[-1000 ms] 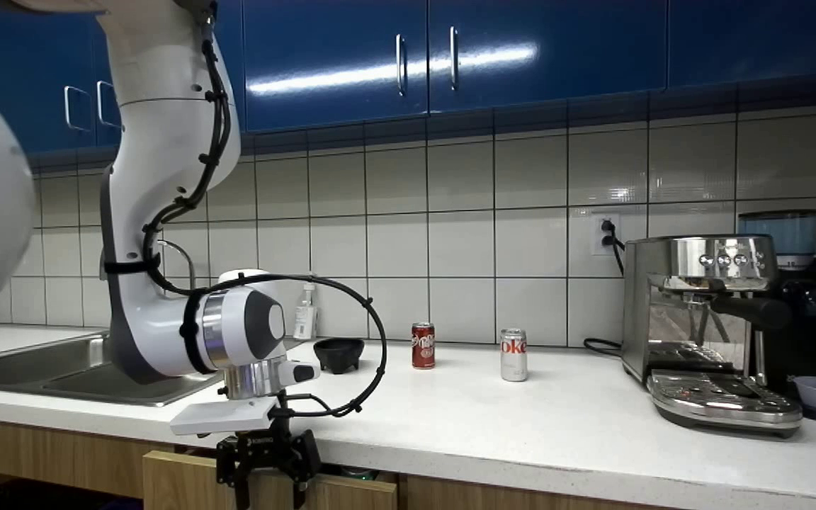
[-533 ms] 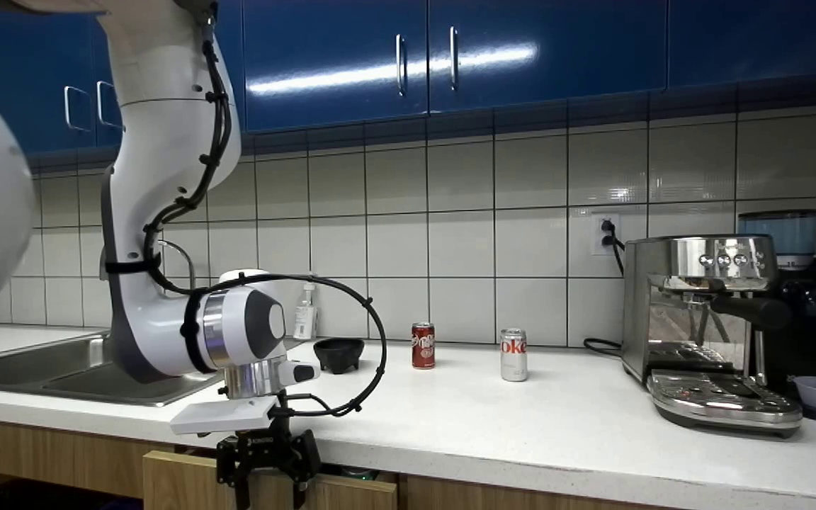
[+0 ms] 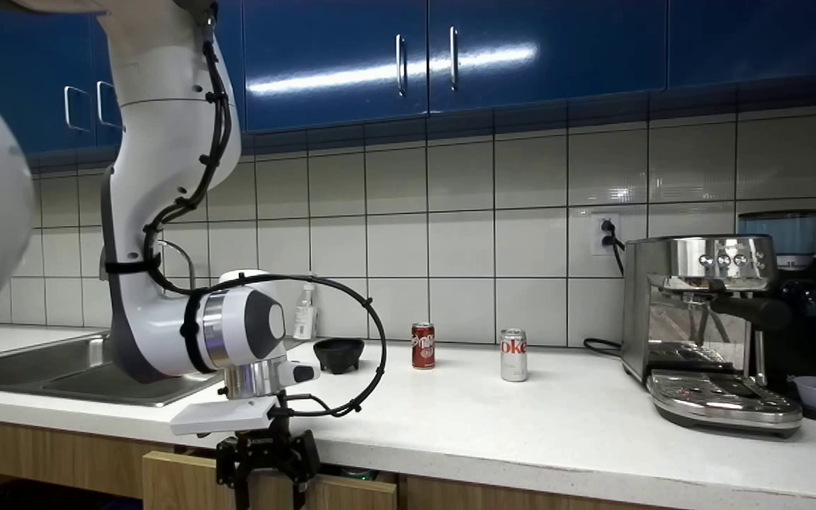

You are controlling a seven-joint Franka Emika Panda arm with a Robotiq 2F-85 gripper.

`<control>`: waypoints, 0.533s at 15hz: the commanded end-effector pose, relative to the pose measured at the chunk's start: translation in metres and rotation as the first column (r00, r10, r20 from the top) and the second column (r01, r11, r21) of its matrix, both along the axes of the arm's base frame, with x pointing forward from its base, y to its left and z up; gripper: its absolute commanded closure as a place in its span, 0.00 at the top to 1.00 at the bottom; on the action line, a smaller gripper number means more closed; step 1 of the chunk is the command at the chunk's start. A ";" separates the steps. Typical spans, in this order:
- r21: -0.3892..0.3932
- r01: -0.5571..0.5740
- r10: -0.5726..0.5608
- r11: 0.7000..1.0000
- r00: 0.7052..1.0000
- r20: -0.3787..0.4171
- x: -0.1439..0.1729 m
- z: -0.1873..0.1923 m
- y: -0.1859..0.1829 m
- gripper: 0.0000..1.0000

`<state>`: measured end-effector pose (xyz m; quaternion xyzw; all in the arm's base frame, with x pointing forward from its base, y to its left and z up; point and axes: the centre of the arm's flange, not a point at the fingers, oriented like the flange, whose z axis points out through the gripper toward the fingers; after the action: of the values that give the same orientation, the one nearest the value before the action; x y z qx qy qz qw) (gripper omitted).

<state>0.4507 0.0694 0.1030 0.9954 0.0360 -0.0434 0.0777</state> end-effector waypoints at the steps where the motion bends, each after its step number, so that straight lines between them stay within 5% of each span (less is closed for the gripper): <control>1: 0.009 0.018 -0.018 1.000 0.996 0.091 0.001 0.002 0.004 1.00; 8: -0.001 0.082 -0.079 0.997 0.961 0.265 -0.002 0.007 0.015 1.00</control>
<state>0.4347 0.0760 0.1011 0.9964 0.0096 0.0243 0.0804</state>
